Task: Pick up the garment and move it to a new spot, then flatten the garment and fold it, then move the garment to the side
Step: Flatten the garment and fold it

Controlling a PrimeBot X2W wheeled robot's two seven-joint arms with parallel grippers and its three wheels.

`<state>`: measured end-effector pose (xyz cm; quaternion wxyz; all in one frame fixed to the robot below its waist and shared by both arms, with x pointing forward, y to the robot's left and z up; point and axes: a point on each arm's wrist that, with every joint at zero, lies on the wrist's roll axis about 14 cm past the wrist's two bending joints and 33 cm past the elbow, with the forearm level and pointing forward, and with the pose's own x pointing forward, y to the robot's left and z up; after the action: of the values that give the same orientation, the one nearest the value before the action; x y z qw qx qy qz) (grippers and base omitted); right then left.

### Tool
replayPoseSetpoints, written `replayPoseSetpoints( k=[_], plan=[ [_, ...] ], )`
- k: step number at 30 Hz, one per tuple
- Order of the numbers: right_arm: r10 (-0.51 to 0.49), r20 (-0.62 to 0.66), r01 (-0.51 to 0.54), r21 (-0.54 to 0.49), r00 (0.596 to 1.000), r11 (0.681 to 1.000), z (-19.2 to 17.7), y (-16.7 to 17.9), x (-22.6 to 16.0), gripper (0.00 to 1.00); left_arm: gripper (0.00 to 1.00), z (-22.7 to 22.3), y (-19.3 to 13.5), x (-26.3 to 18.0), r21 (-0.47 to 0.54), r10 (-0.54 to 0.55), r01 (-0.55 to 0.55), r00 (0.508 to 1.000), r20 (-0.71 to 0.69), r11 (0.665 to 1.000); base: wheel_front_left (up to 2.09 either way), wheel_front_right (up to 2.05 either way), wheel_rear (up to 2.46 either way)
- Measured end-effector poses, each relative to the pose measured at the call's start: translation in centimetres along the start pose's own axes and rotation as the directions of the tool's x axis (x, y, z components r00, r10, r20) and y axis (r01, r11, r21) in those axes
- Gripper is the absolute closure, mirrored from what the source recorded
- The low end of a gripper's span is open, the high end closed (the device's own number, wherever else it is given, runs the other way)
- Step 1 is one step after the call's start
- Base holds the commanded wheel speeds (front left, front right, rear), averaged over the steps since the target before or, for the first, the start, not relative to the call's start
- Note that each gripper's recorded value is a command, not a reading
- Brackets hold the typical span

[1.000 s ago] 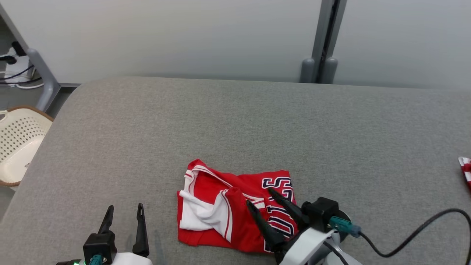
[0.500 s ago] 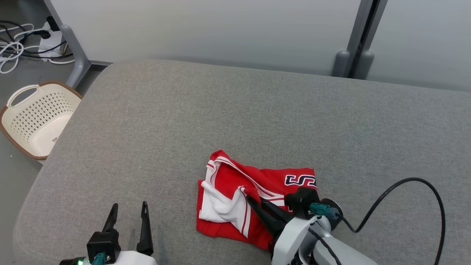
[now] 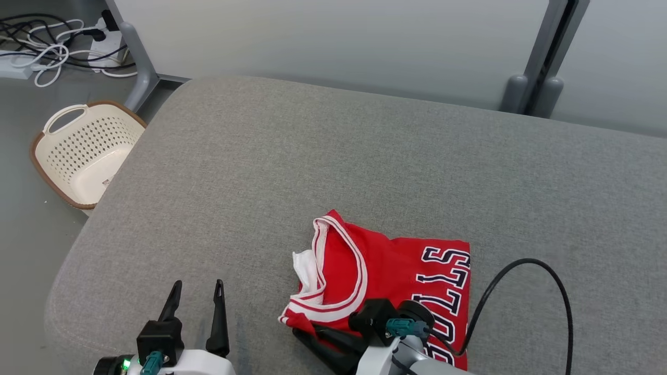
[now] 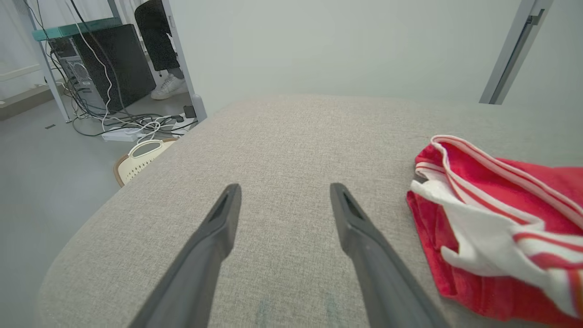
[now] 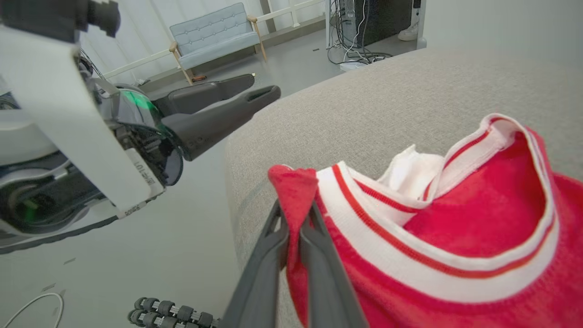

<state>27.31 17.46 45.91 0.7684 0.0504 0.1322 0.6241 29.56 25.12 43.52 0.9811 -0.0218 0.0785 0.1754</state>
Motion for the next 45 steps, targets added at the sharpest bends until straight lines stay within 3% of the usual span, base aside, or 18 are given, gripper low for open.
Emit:
replayPoseSetpoints(
  k=[1, 2, 8, 11, 14, 19, 23, 28, 34, 39, 45],
  plan=[
    [0.014, -0.006, -0.014, -0.002, 1.0, 1.0, -0.1, 0.4, 0.1, 0.45, 0.0, 0.0, 0.1, -0.1, 0.0, 0.003, -0.003, 1.0, -0.001, 1.0, 0.0, 0.0, 0.0],
    [0.014, -0.006, -0.014, -0.002, 1.0, 1.0, -0.1, 0.4, 0.1, 0.0, 0.0, 0.0, 0.1, -0.1, 0.0, 0.003, -0.003, 1.0, -0.001, 1.0, 0.0, 0.0, 0.0],
    [-0.024, 0.013, 0.023, 0.019, 1.0, 1.0, 0.8, -1.0, 0.3, 0.0, 0.0, 0.0, 0.3, -0.1, 0.0, 0.011, -0.011, 1.0, -0.001, 1.0, 0.0, 0.0, 0.0],
    [-0.119, 0.078, 0.119, 0.017, 0.99, 0.993, 2.9, -4.0, -0.3, 0.0, 0.0, 0.2, 0.0, 0.2, -0.001, 0.003, -0.003, 1.0, 0.007, 1.0, 0.0, 0.0, 0.0],
    [-0.264, 0.127, 0.265, 0.007, 0.956, 0.964, 4.2, -8.1, -2.2, 0.0, 0.0, 0.7, -0.6, 0.6, 0.004, -0.016, 0.016, 1.0, 0.022, 1.0, 0.0, 0.0, 0.0],
    [-0.534, 0.178, 0.535, 0.046, 0.827, 0.844, 4.2, -14.7, -8.5, 0.0, 0.0, 1.4, -2.1, 1.3, 0.009, -0.064, 0.063, 0.997, 0.045, 0.998, 0.0, 0.0, 0.0],
    [-0.675, 0.19, 0.675, 0.077, 0.713, 0.734, 3.1, -16.9, -13.8, 0.0, 0.0, 1.8, -3.3, 1.8, 0.011, -0.097, 0.097, 0.994, 0.056, 0.995, 0.0, 0.0, 0.0],
    [-0.797, 0.212, 0.793, 0.126, 0.565, 0.596, 2.4, -18.3, -20.0, 0.0, 0.0, 2.2, -4.9, 2.4, 0.018, -0.146, 0.145, 0.987, 0.065, 0.989, 0.0, 0.0, 0.0],
    [-0.881, 0.235, 0.874, 0.173, 0.411, 0.454, 2.0, -18.4, -26.0, 0.0, 0.0, 2.3, -6.2, 2.7, 0.024, -0.184, 0.182, 0.981, 0.067, 0.983, 0.0, 0.0, 0.0],
    [-0.906, 0.254, 0.903, 0.182, 0.338, 0.388, 2.0, -17.6, -29.0, 0.0, 0.0, 2.4, -6.8, 2.9, 0.035, -0.2, 0.198, 0.977, 0.07, 0.98, 0.0, 0.0, 0.0],
    [-0.913, 0.288, 0.916, 0.193, 0.289, 0.351, 2.6, -16.5, -31.0, 0.0, 0.0, 2.2, -6.8, 3.0, 0.047, -0.208, 0.206, 0.976, 0.065, 0.977, 0.0, 0.0, 0.0]
  ],
)
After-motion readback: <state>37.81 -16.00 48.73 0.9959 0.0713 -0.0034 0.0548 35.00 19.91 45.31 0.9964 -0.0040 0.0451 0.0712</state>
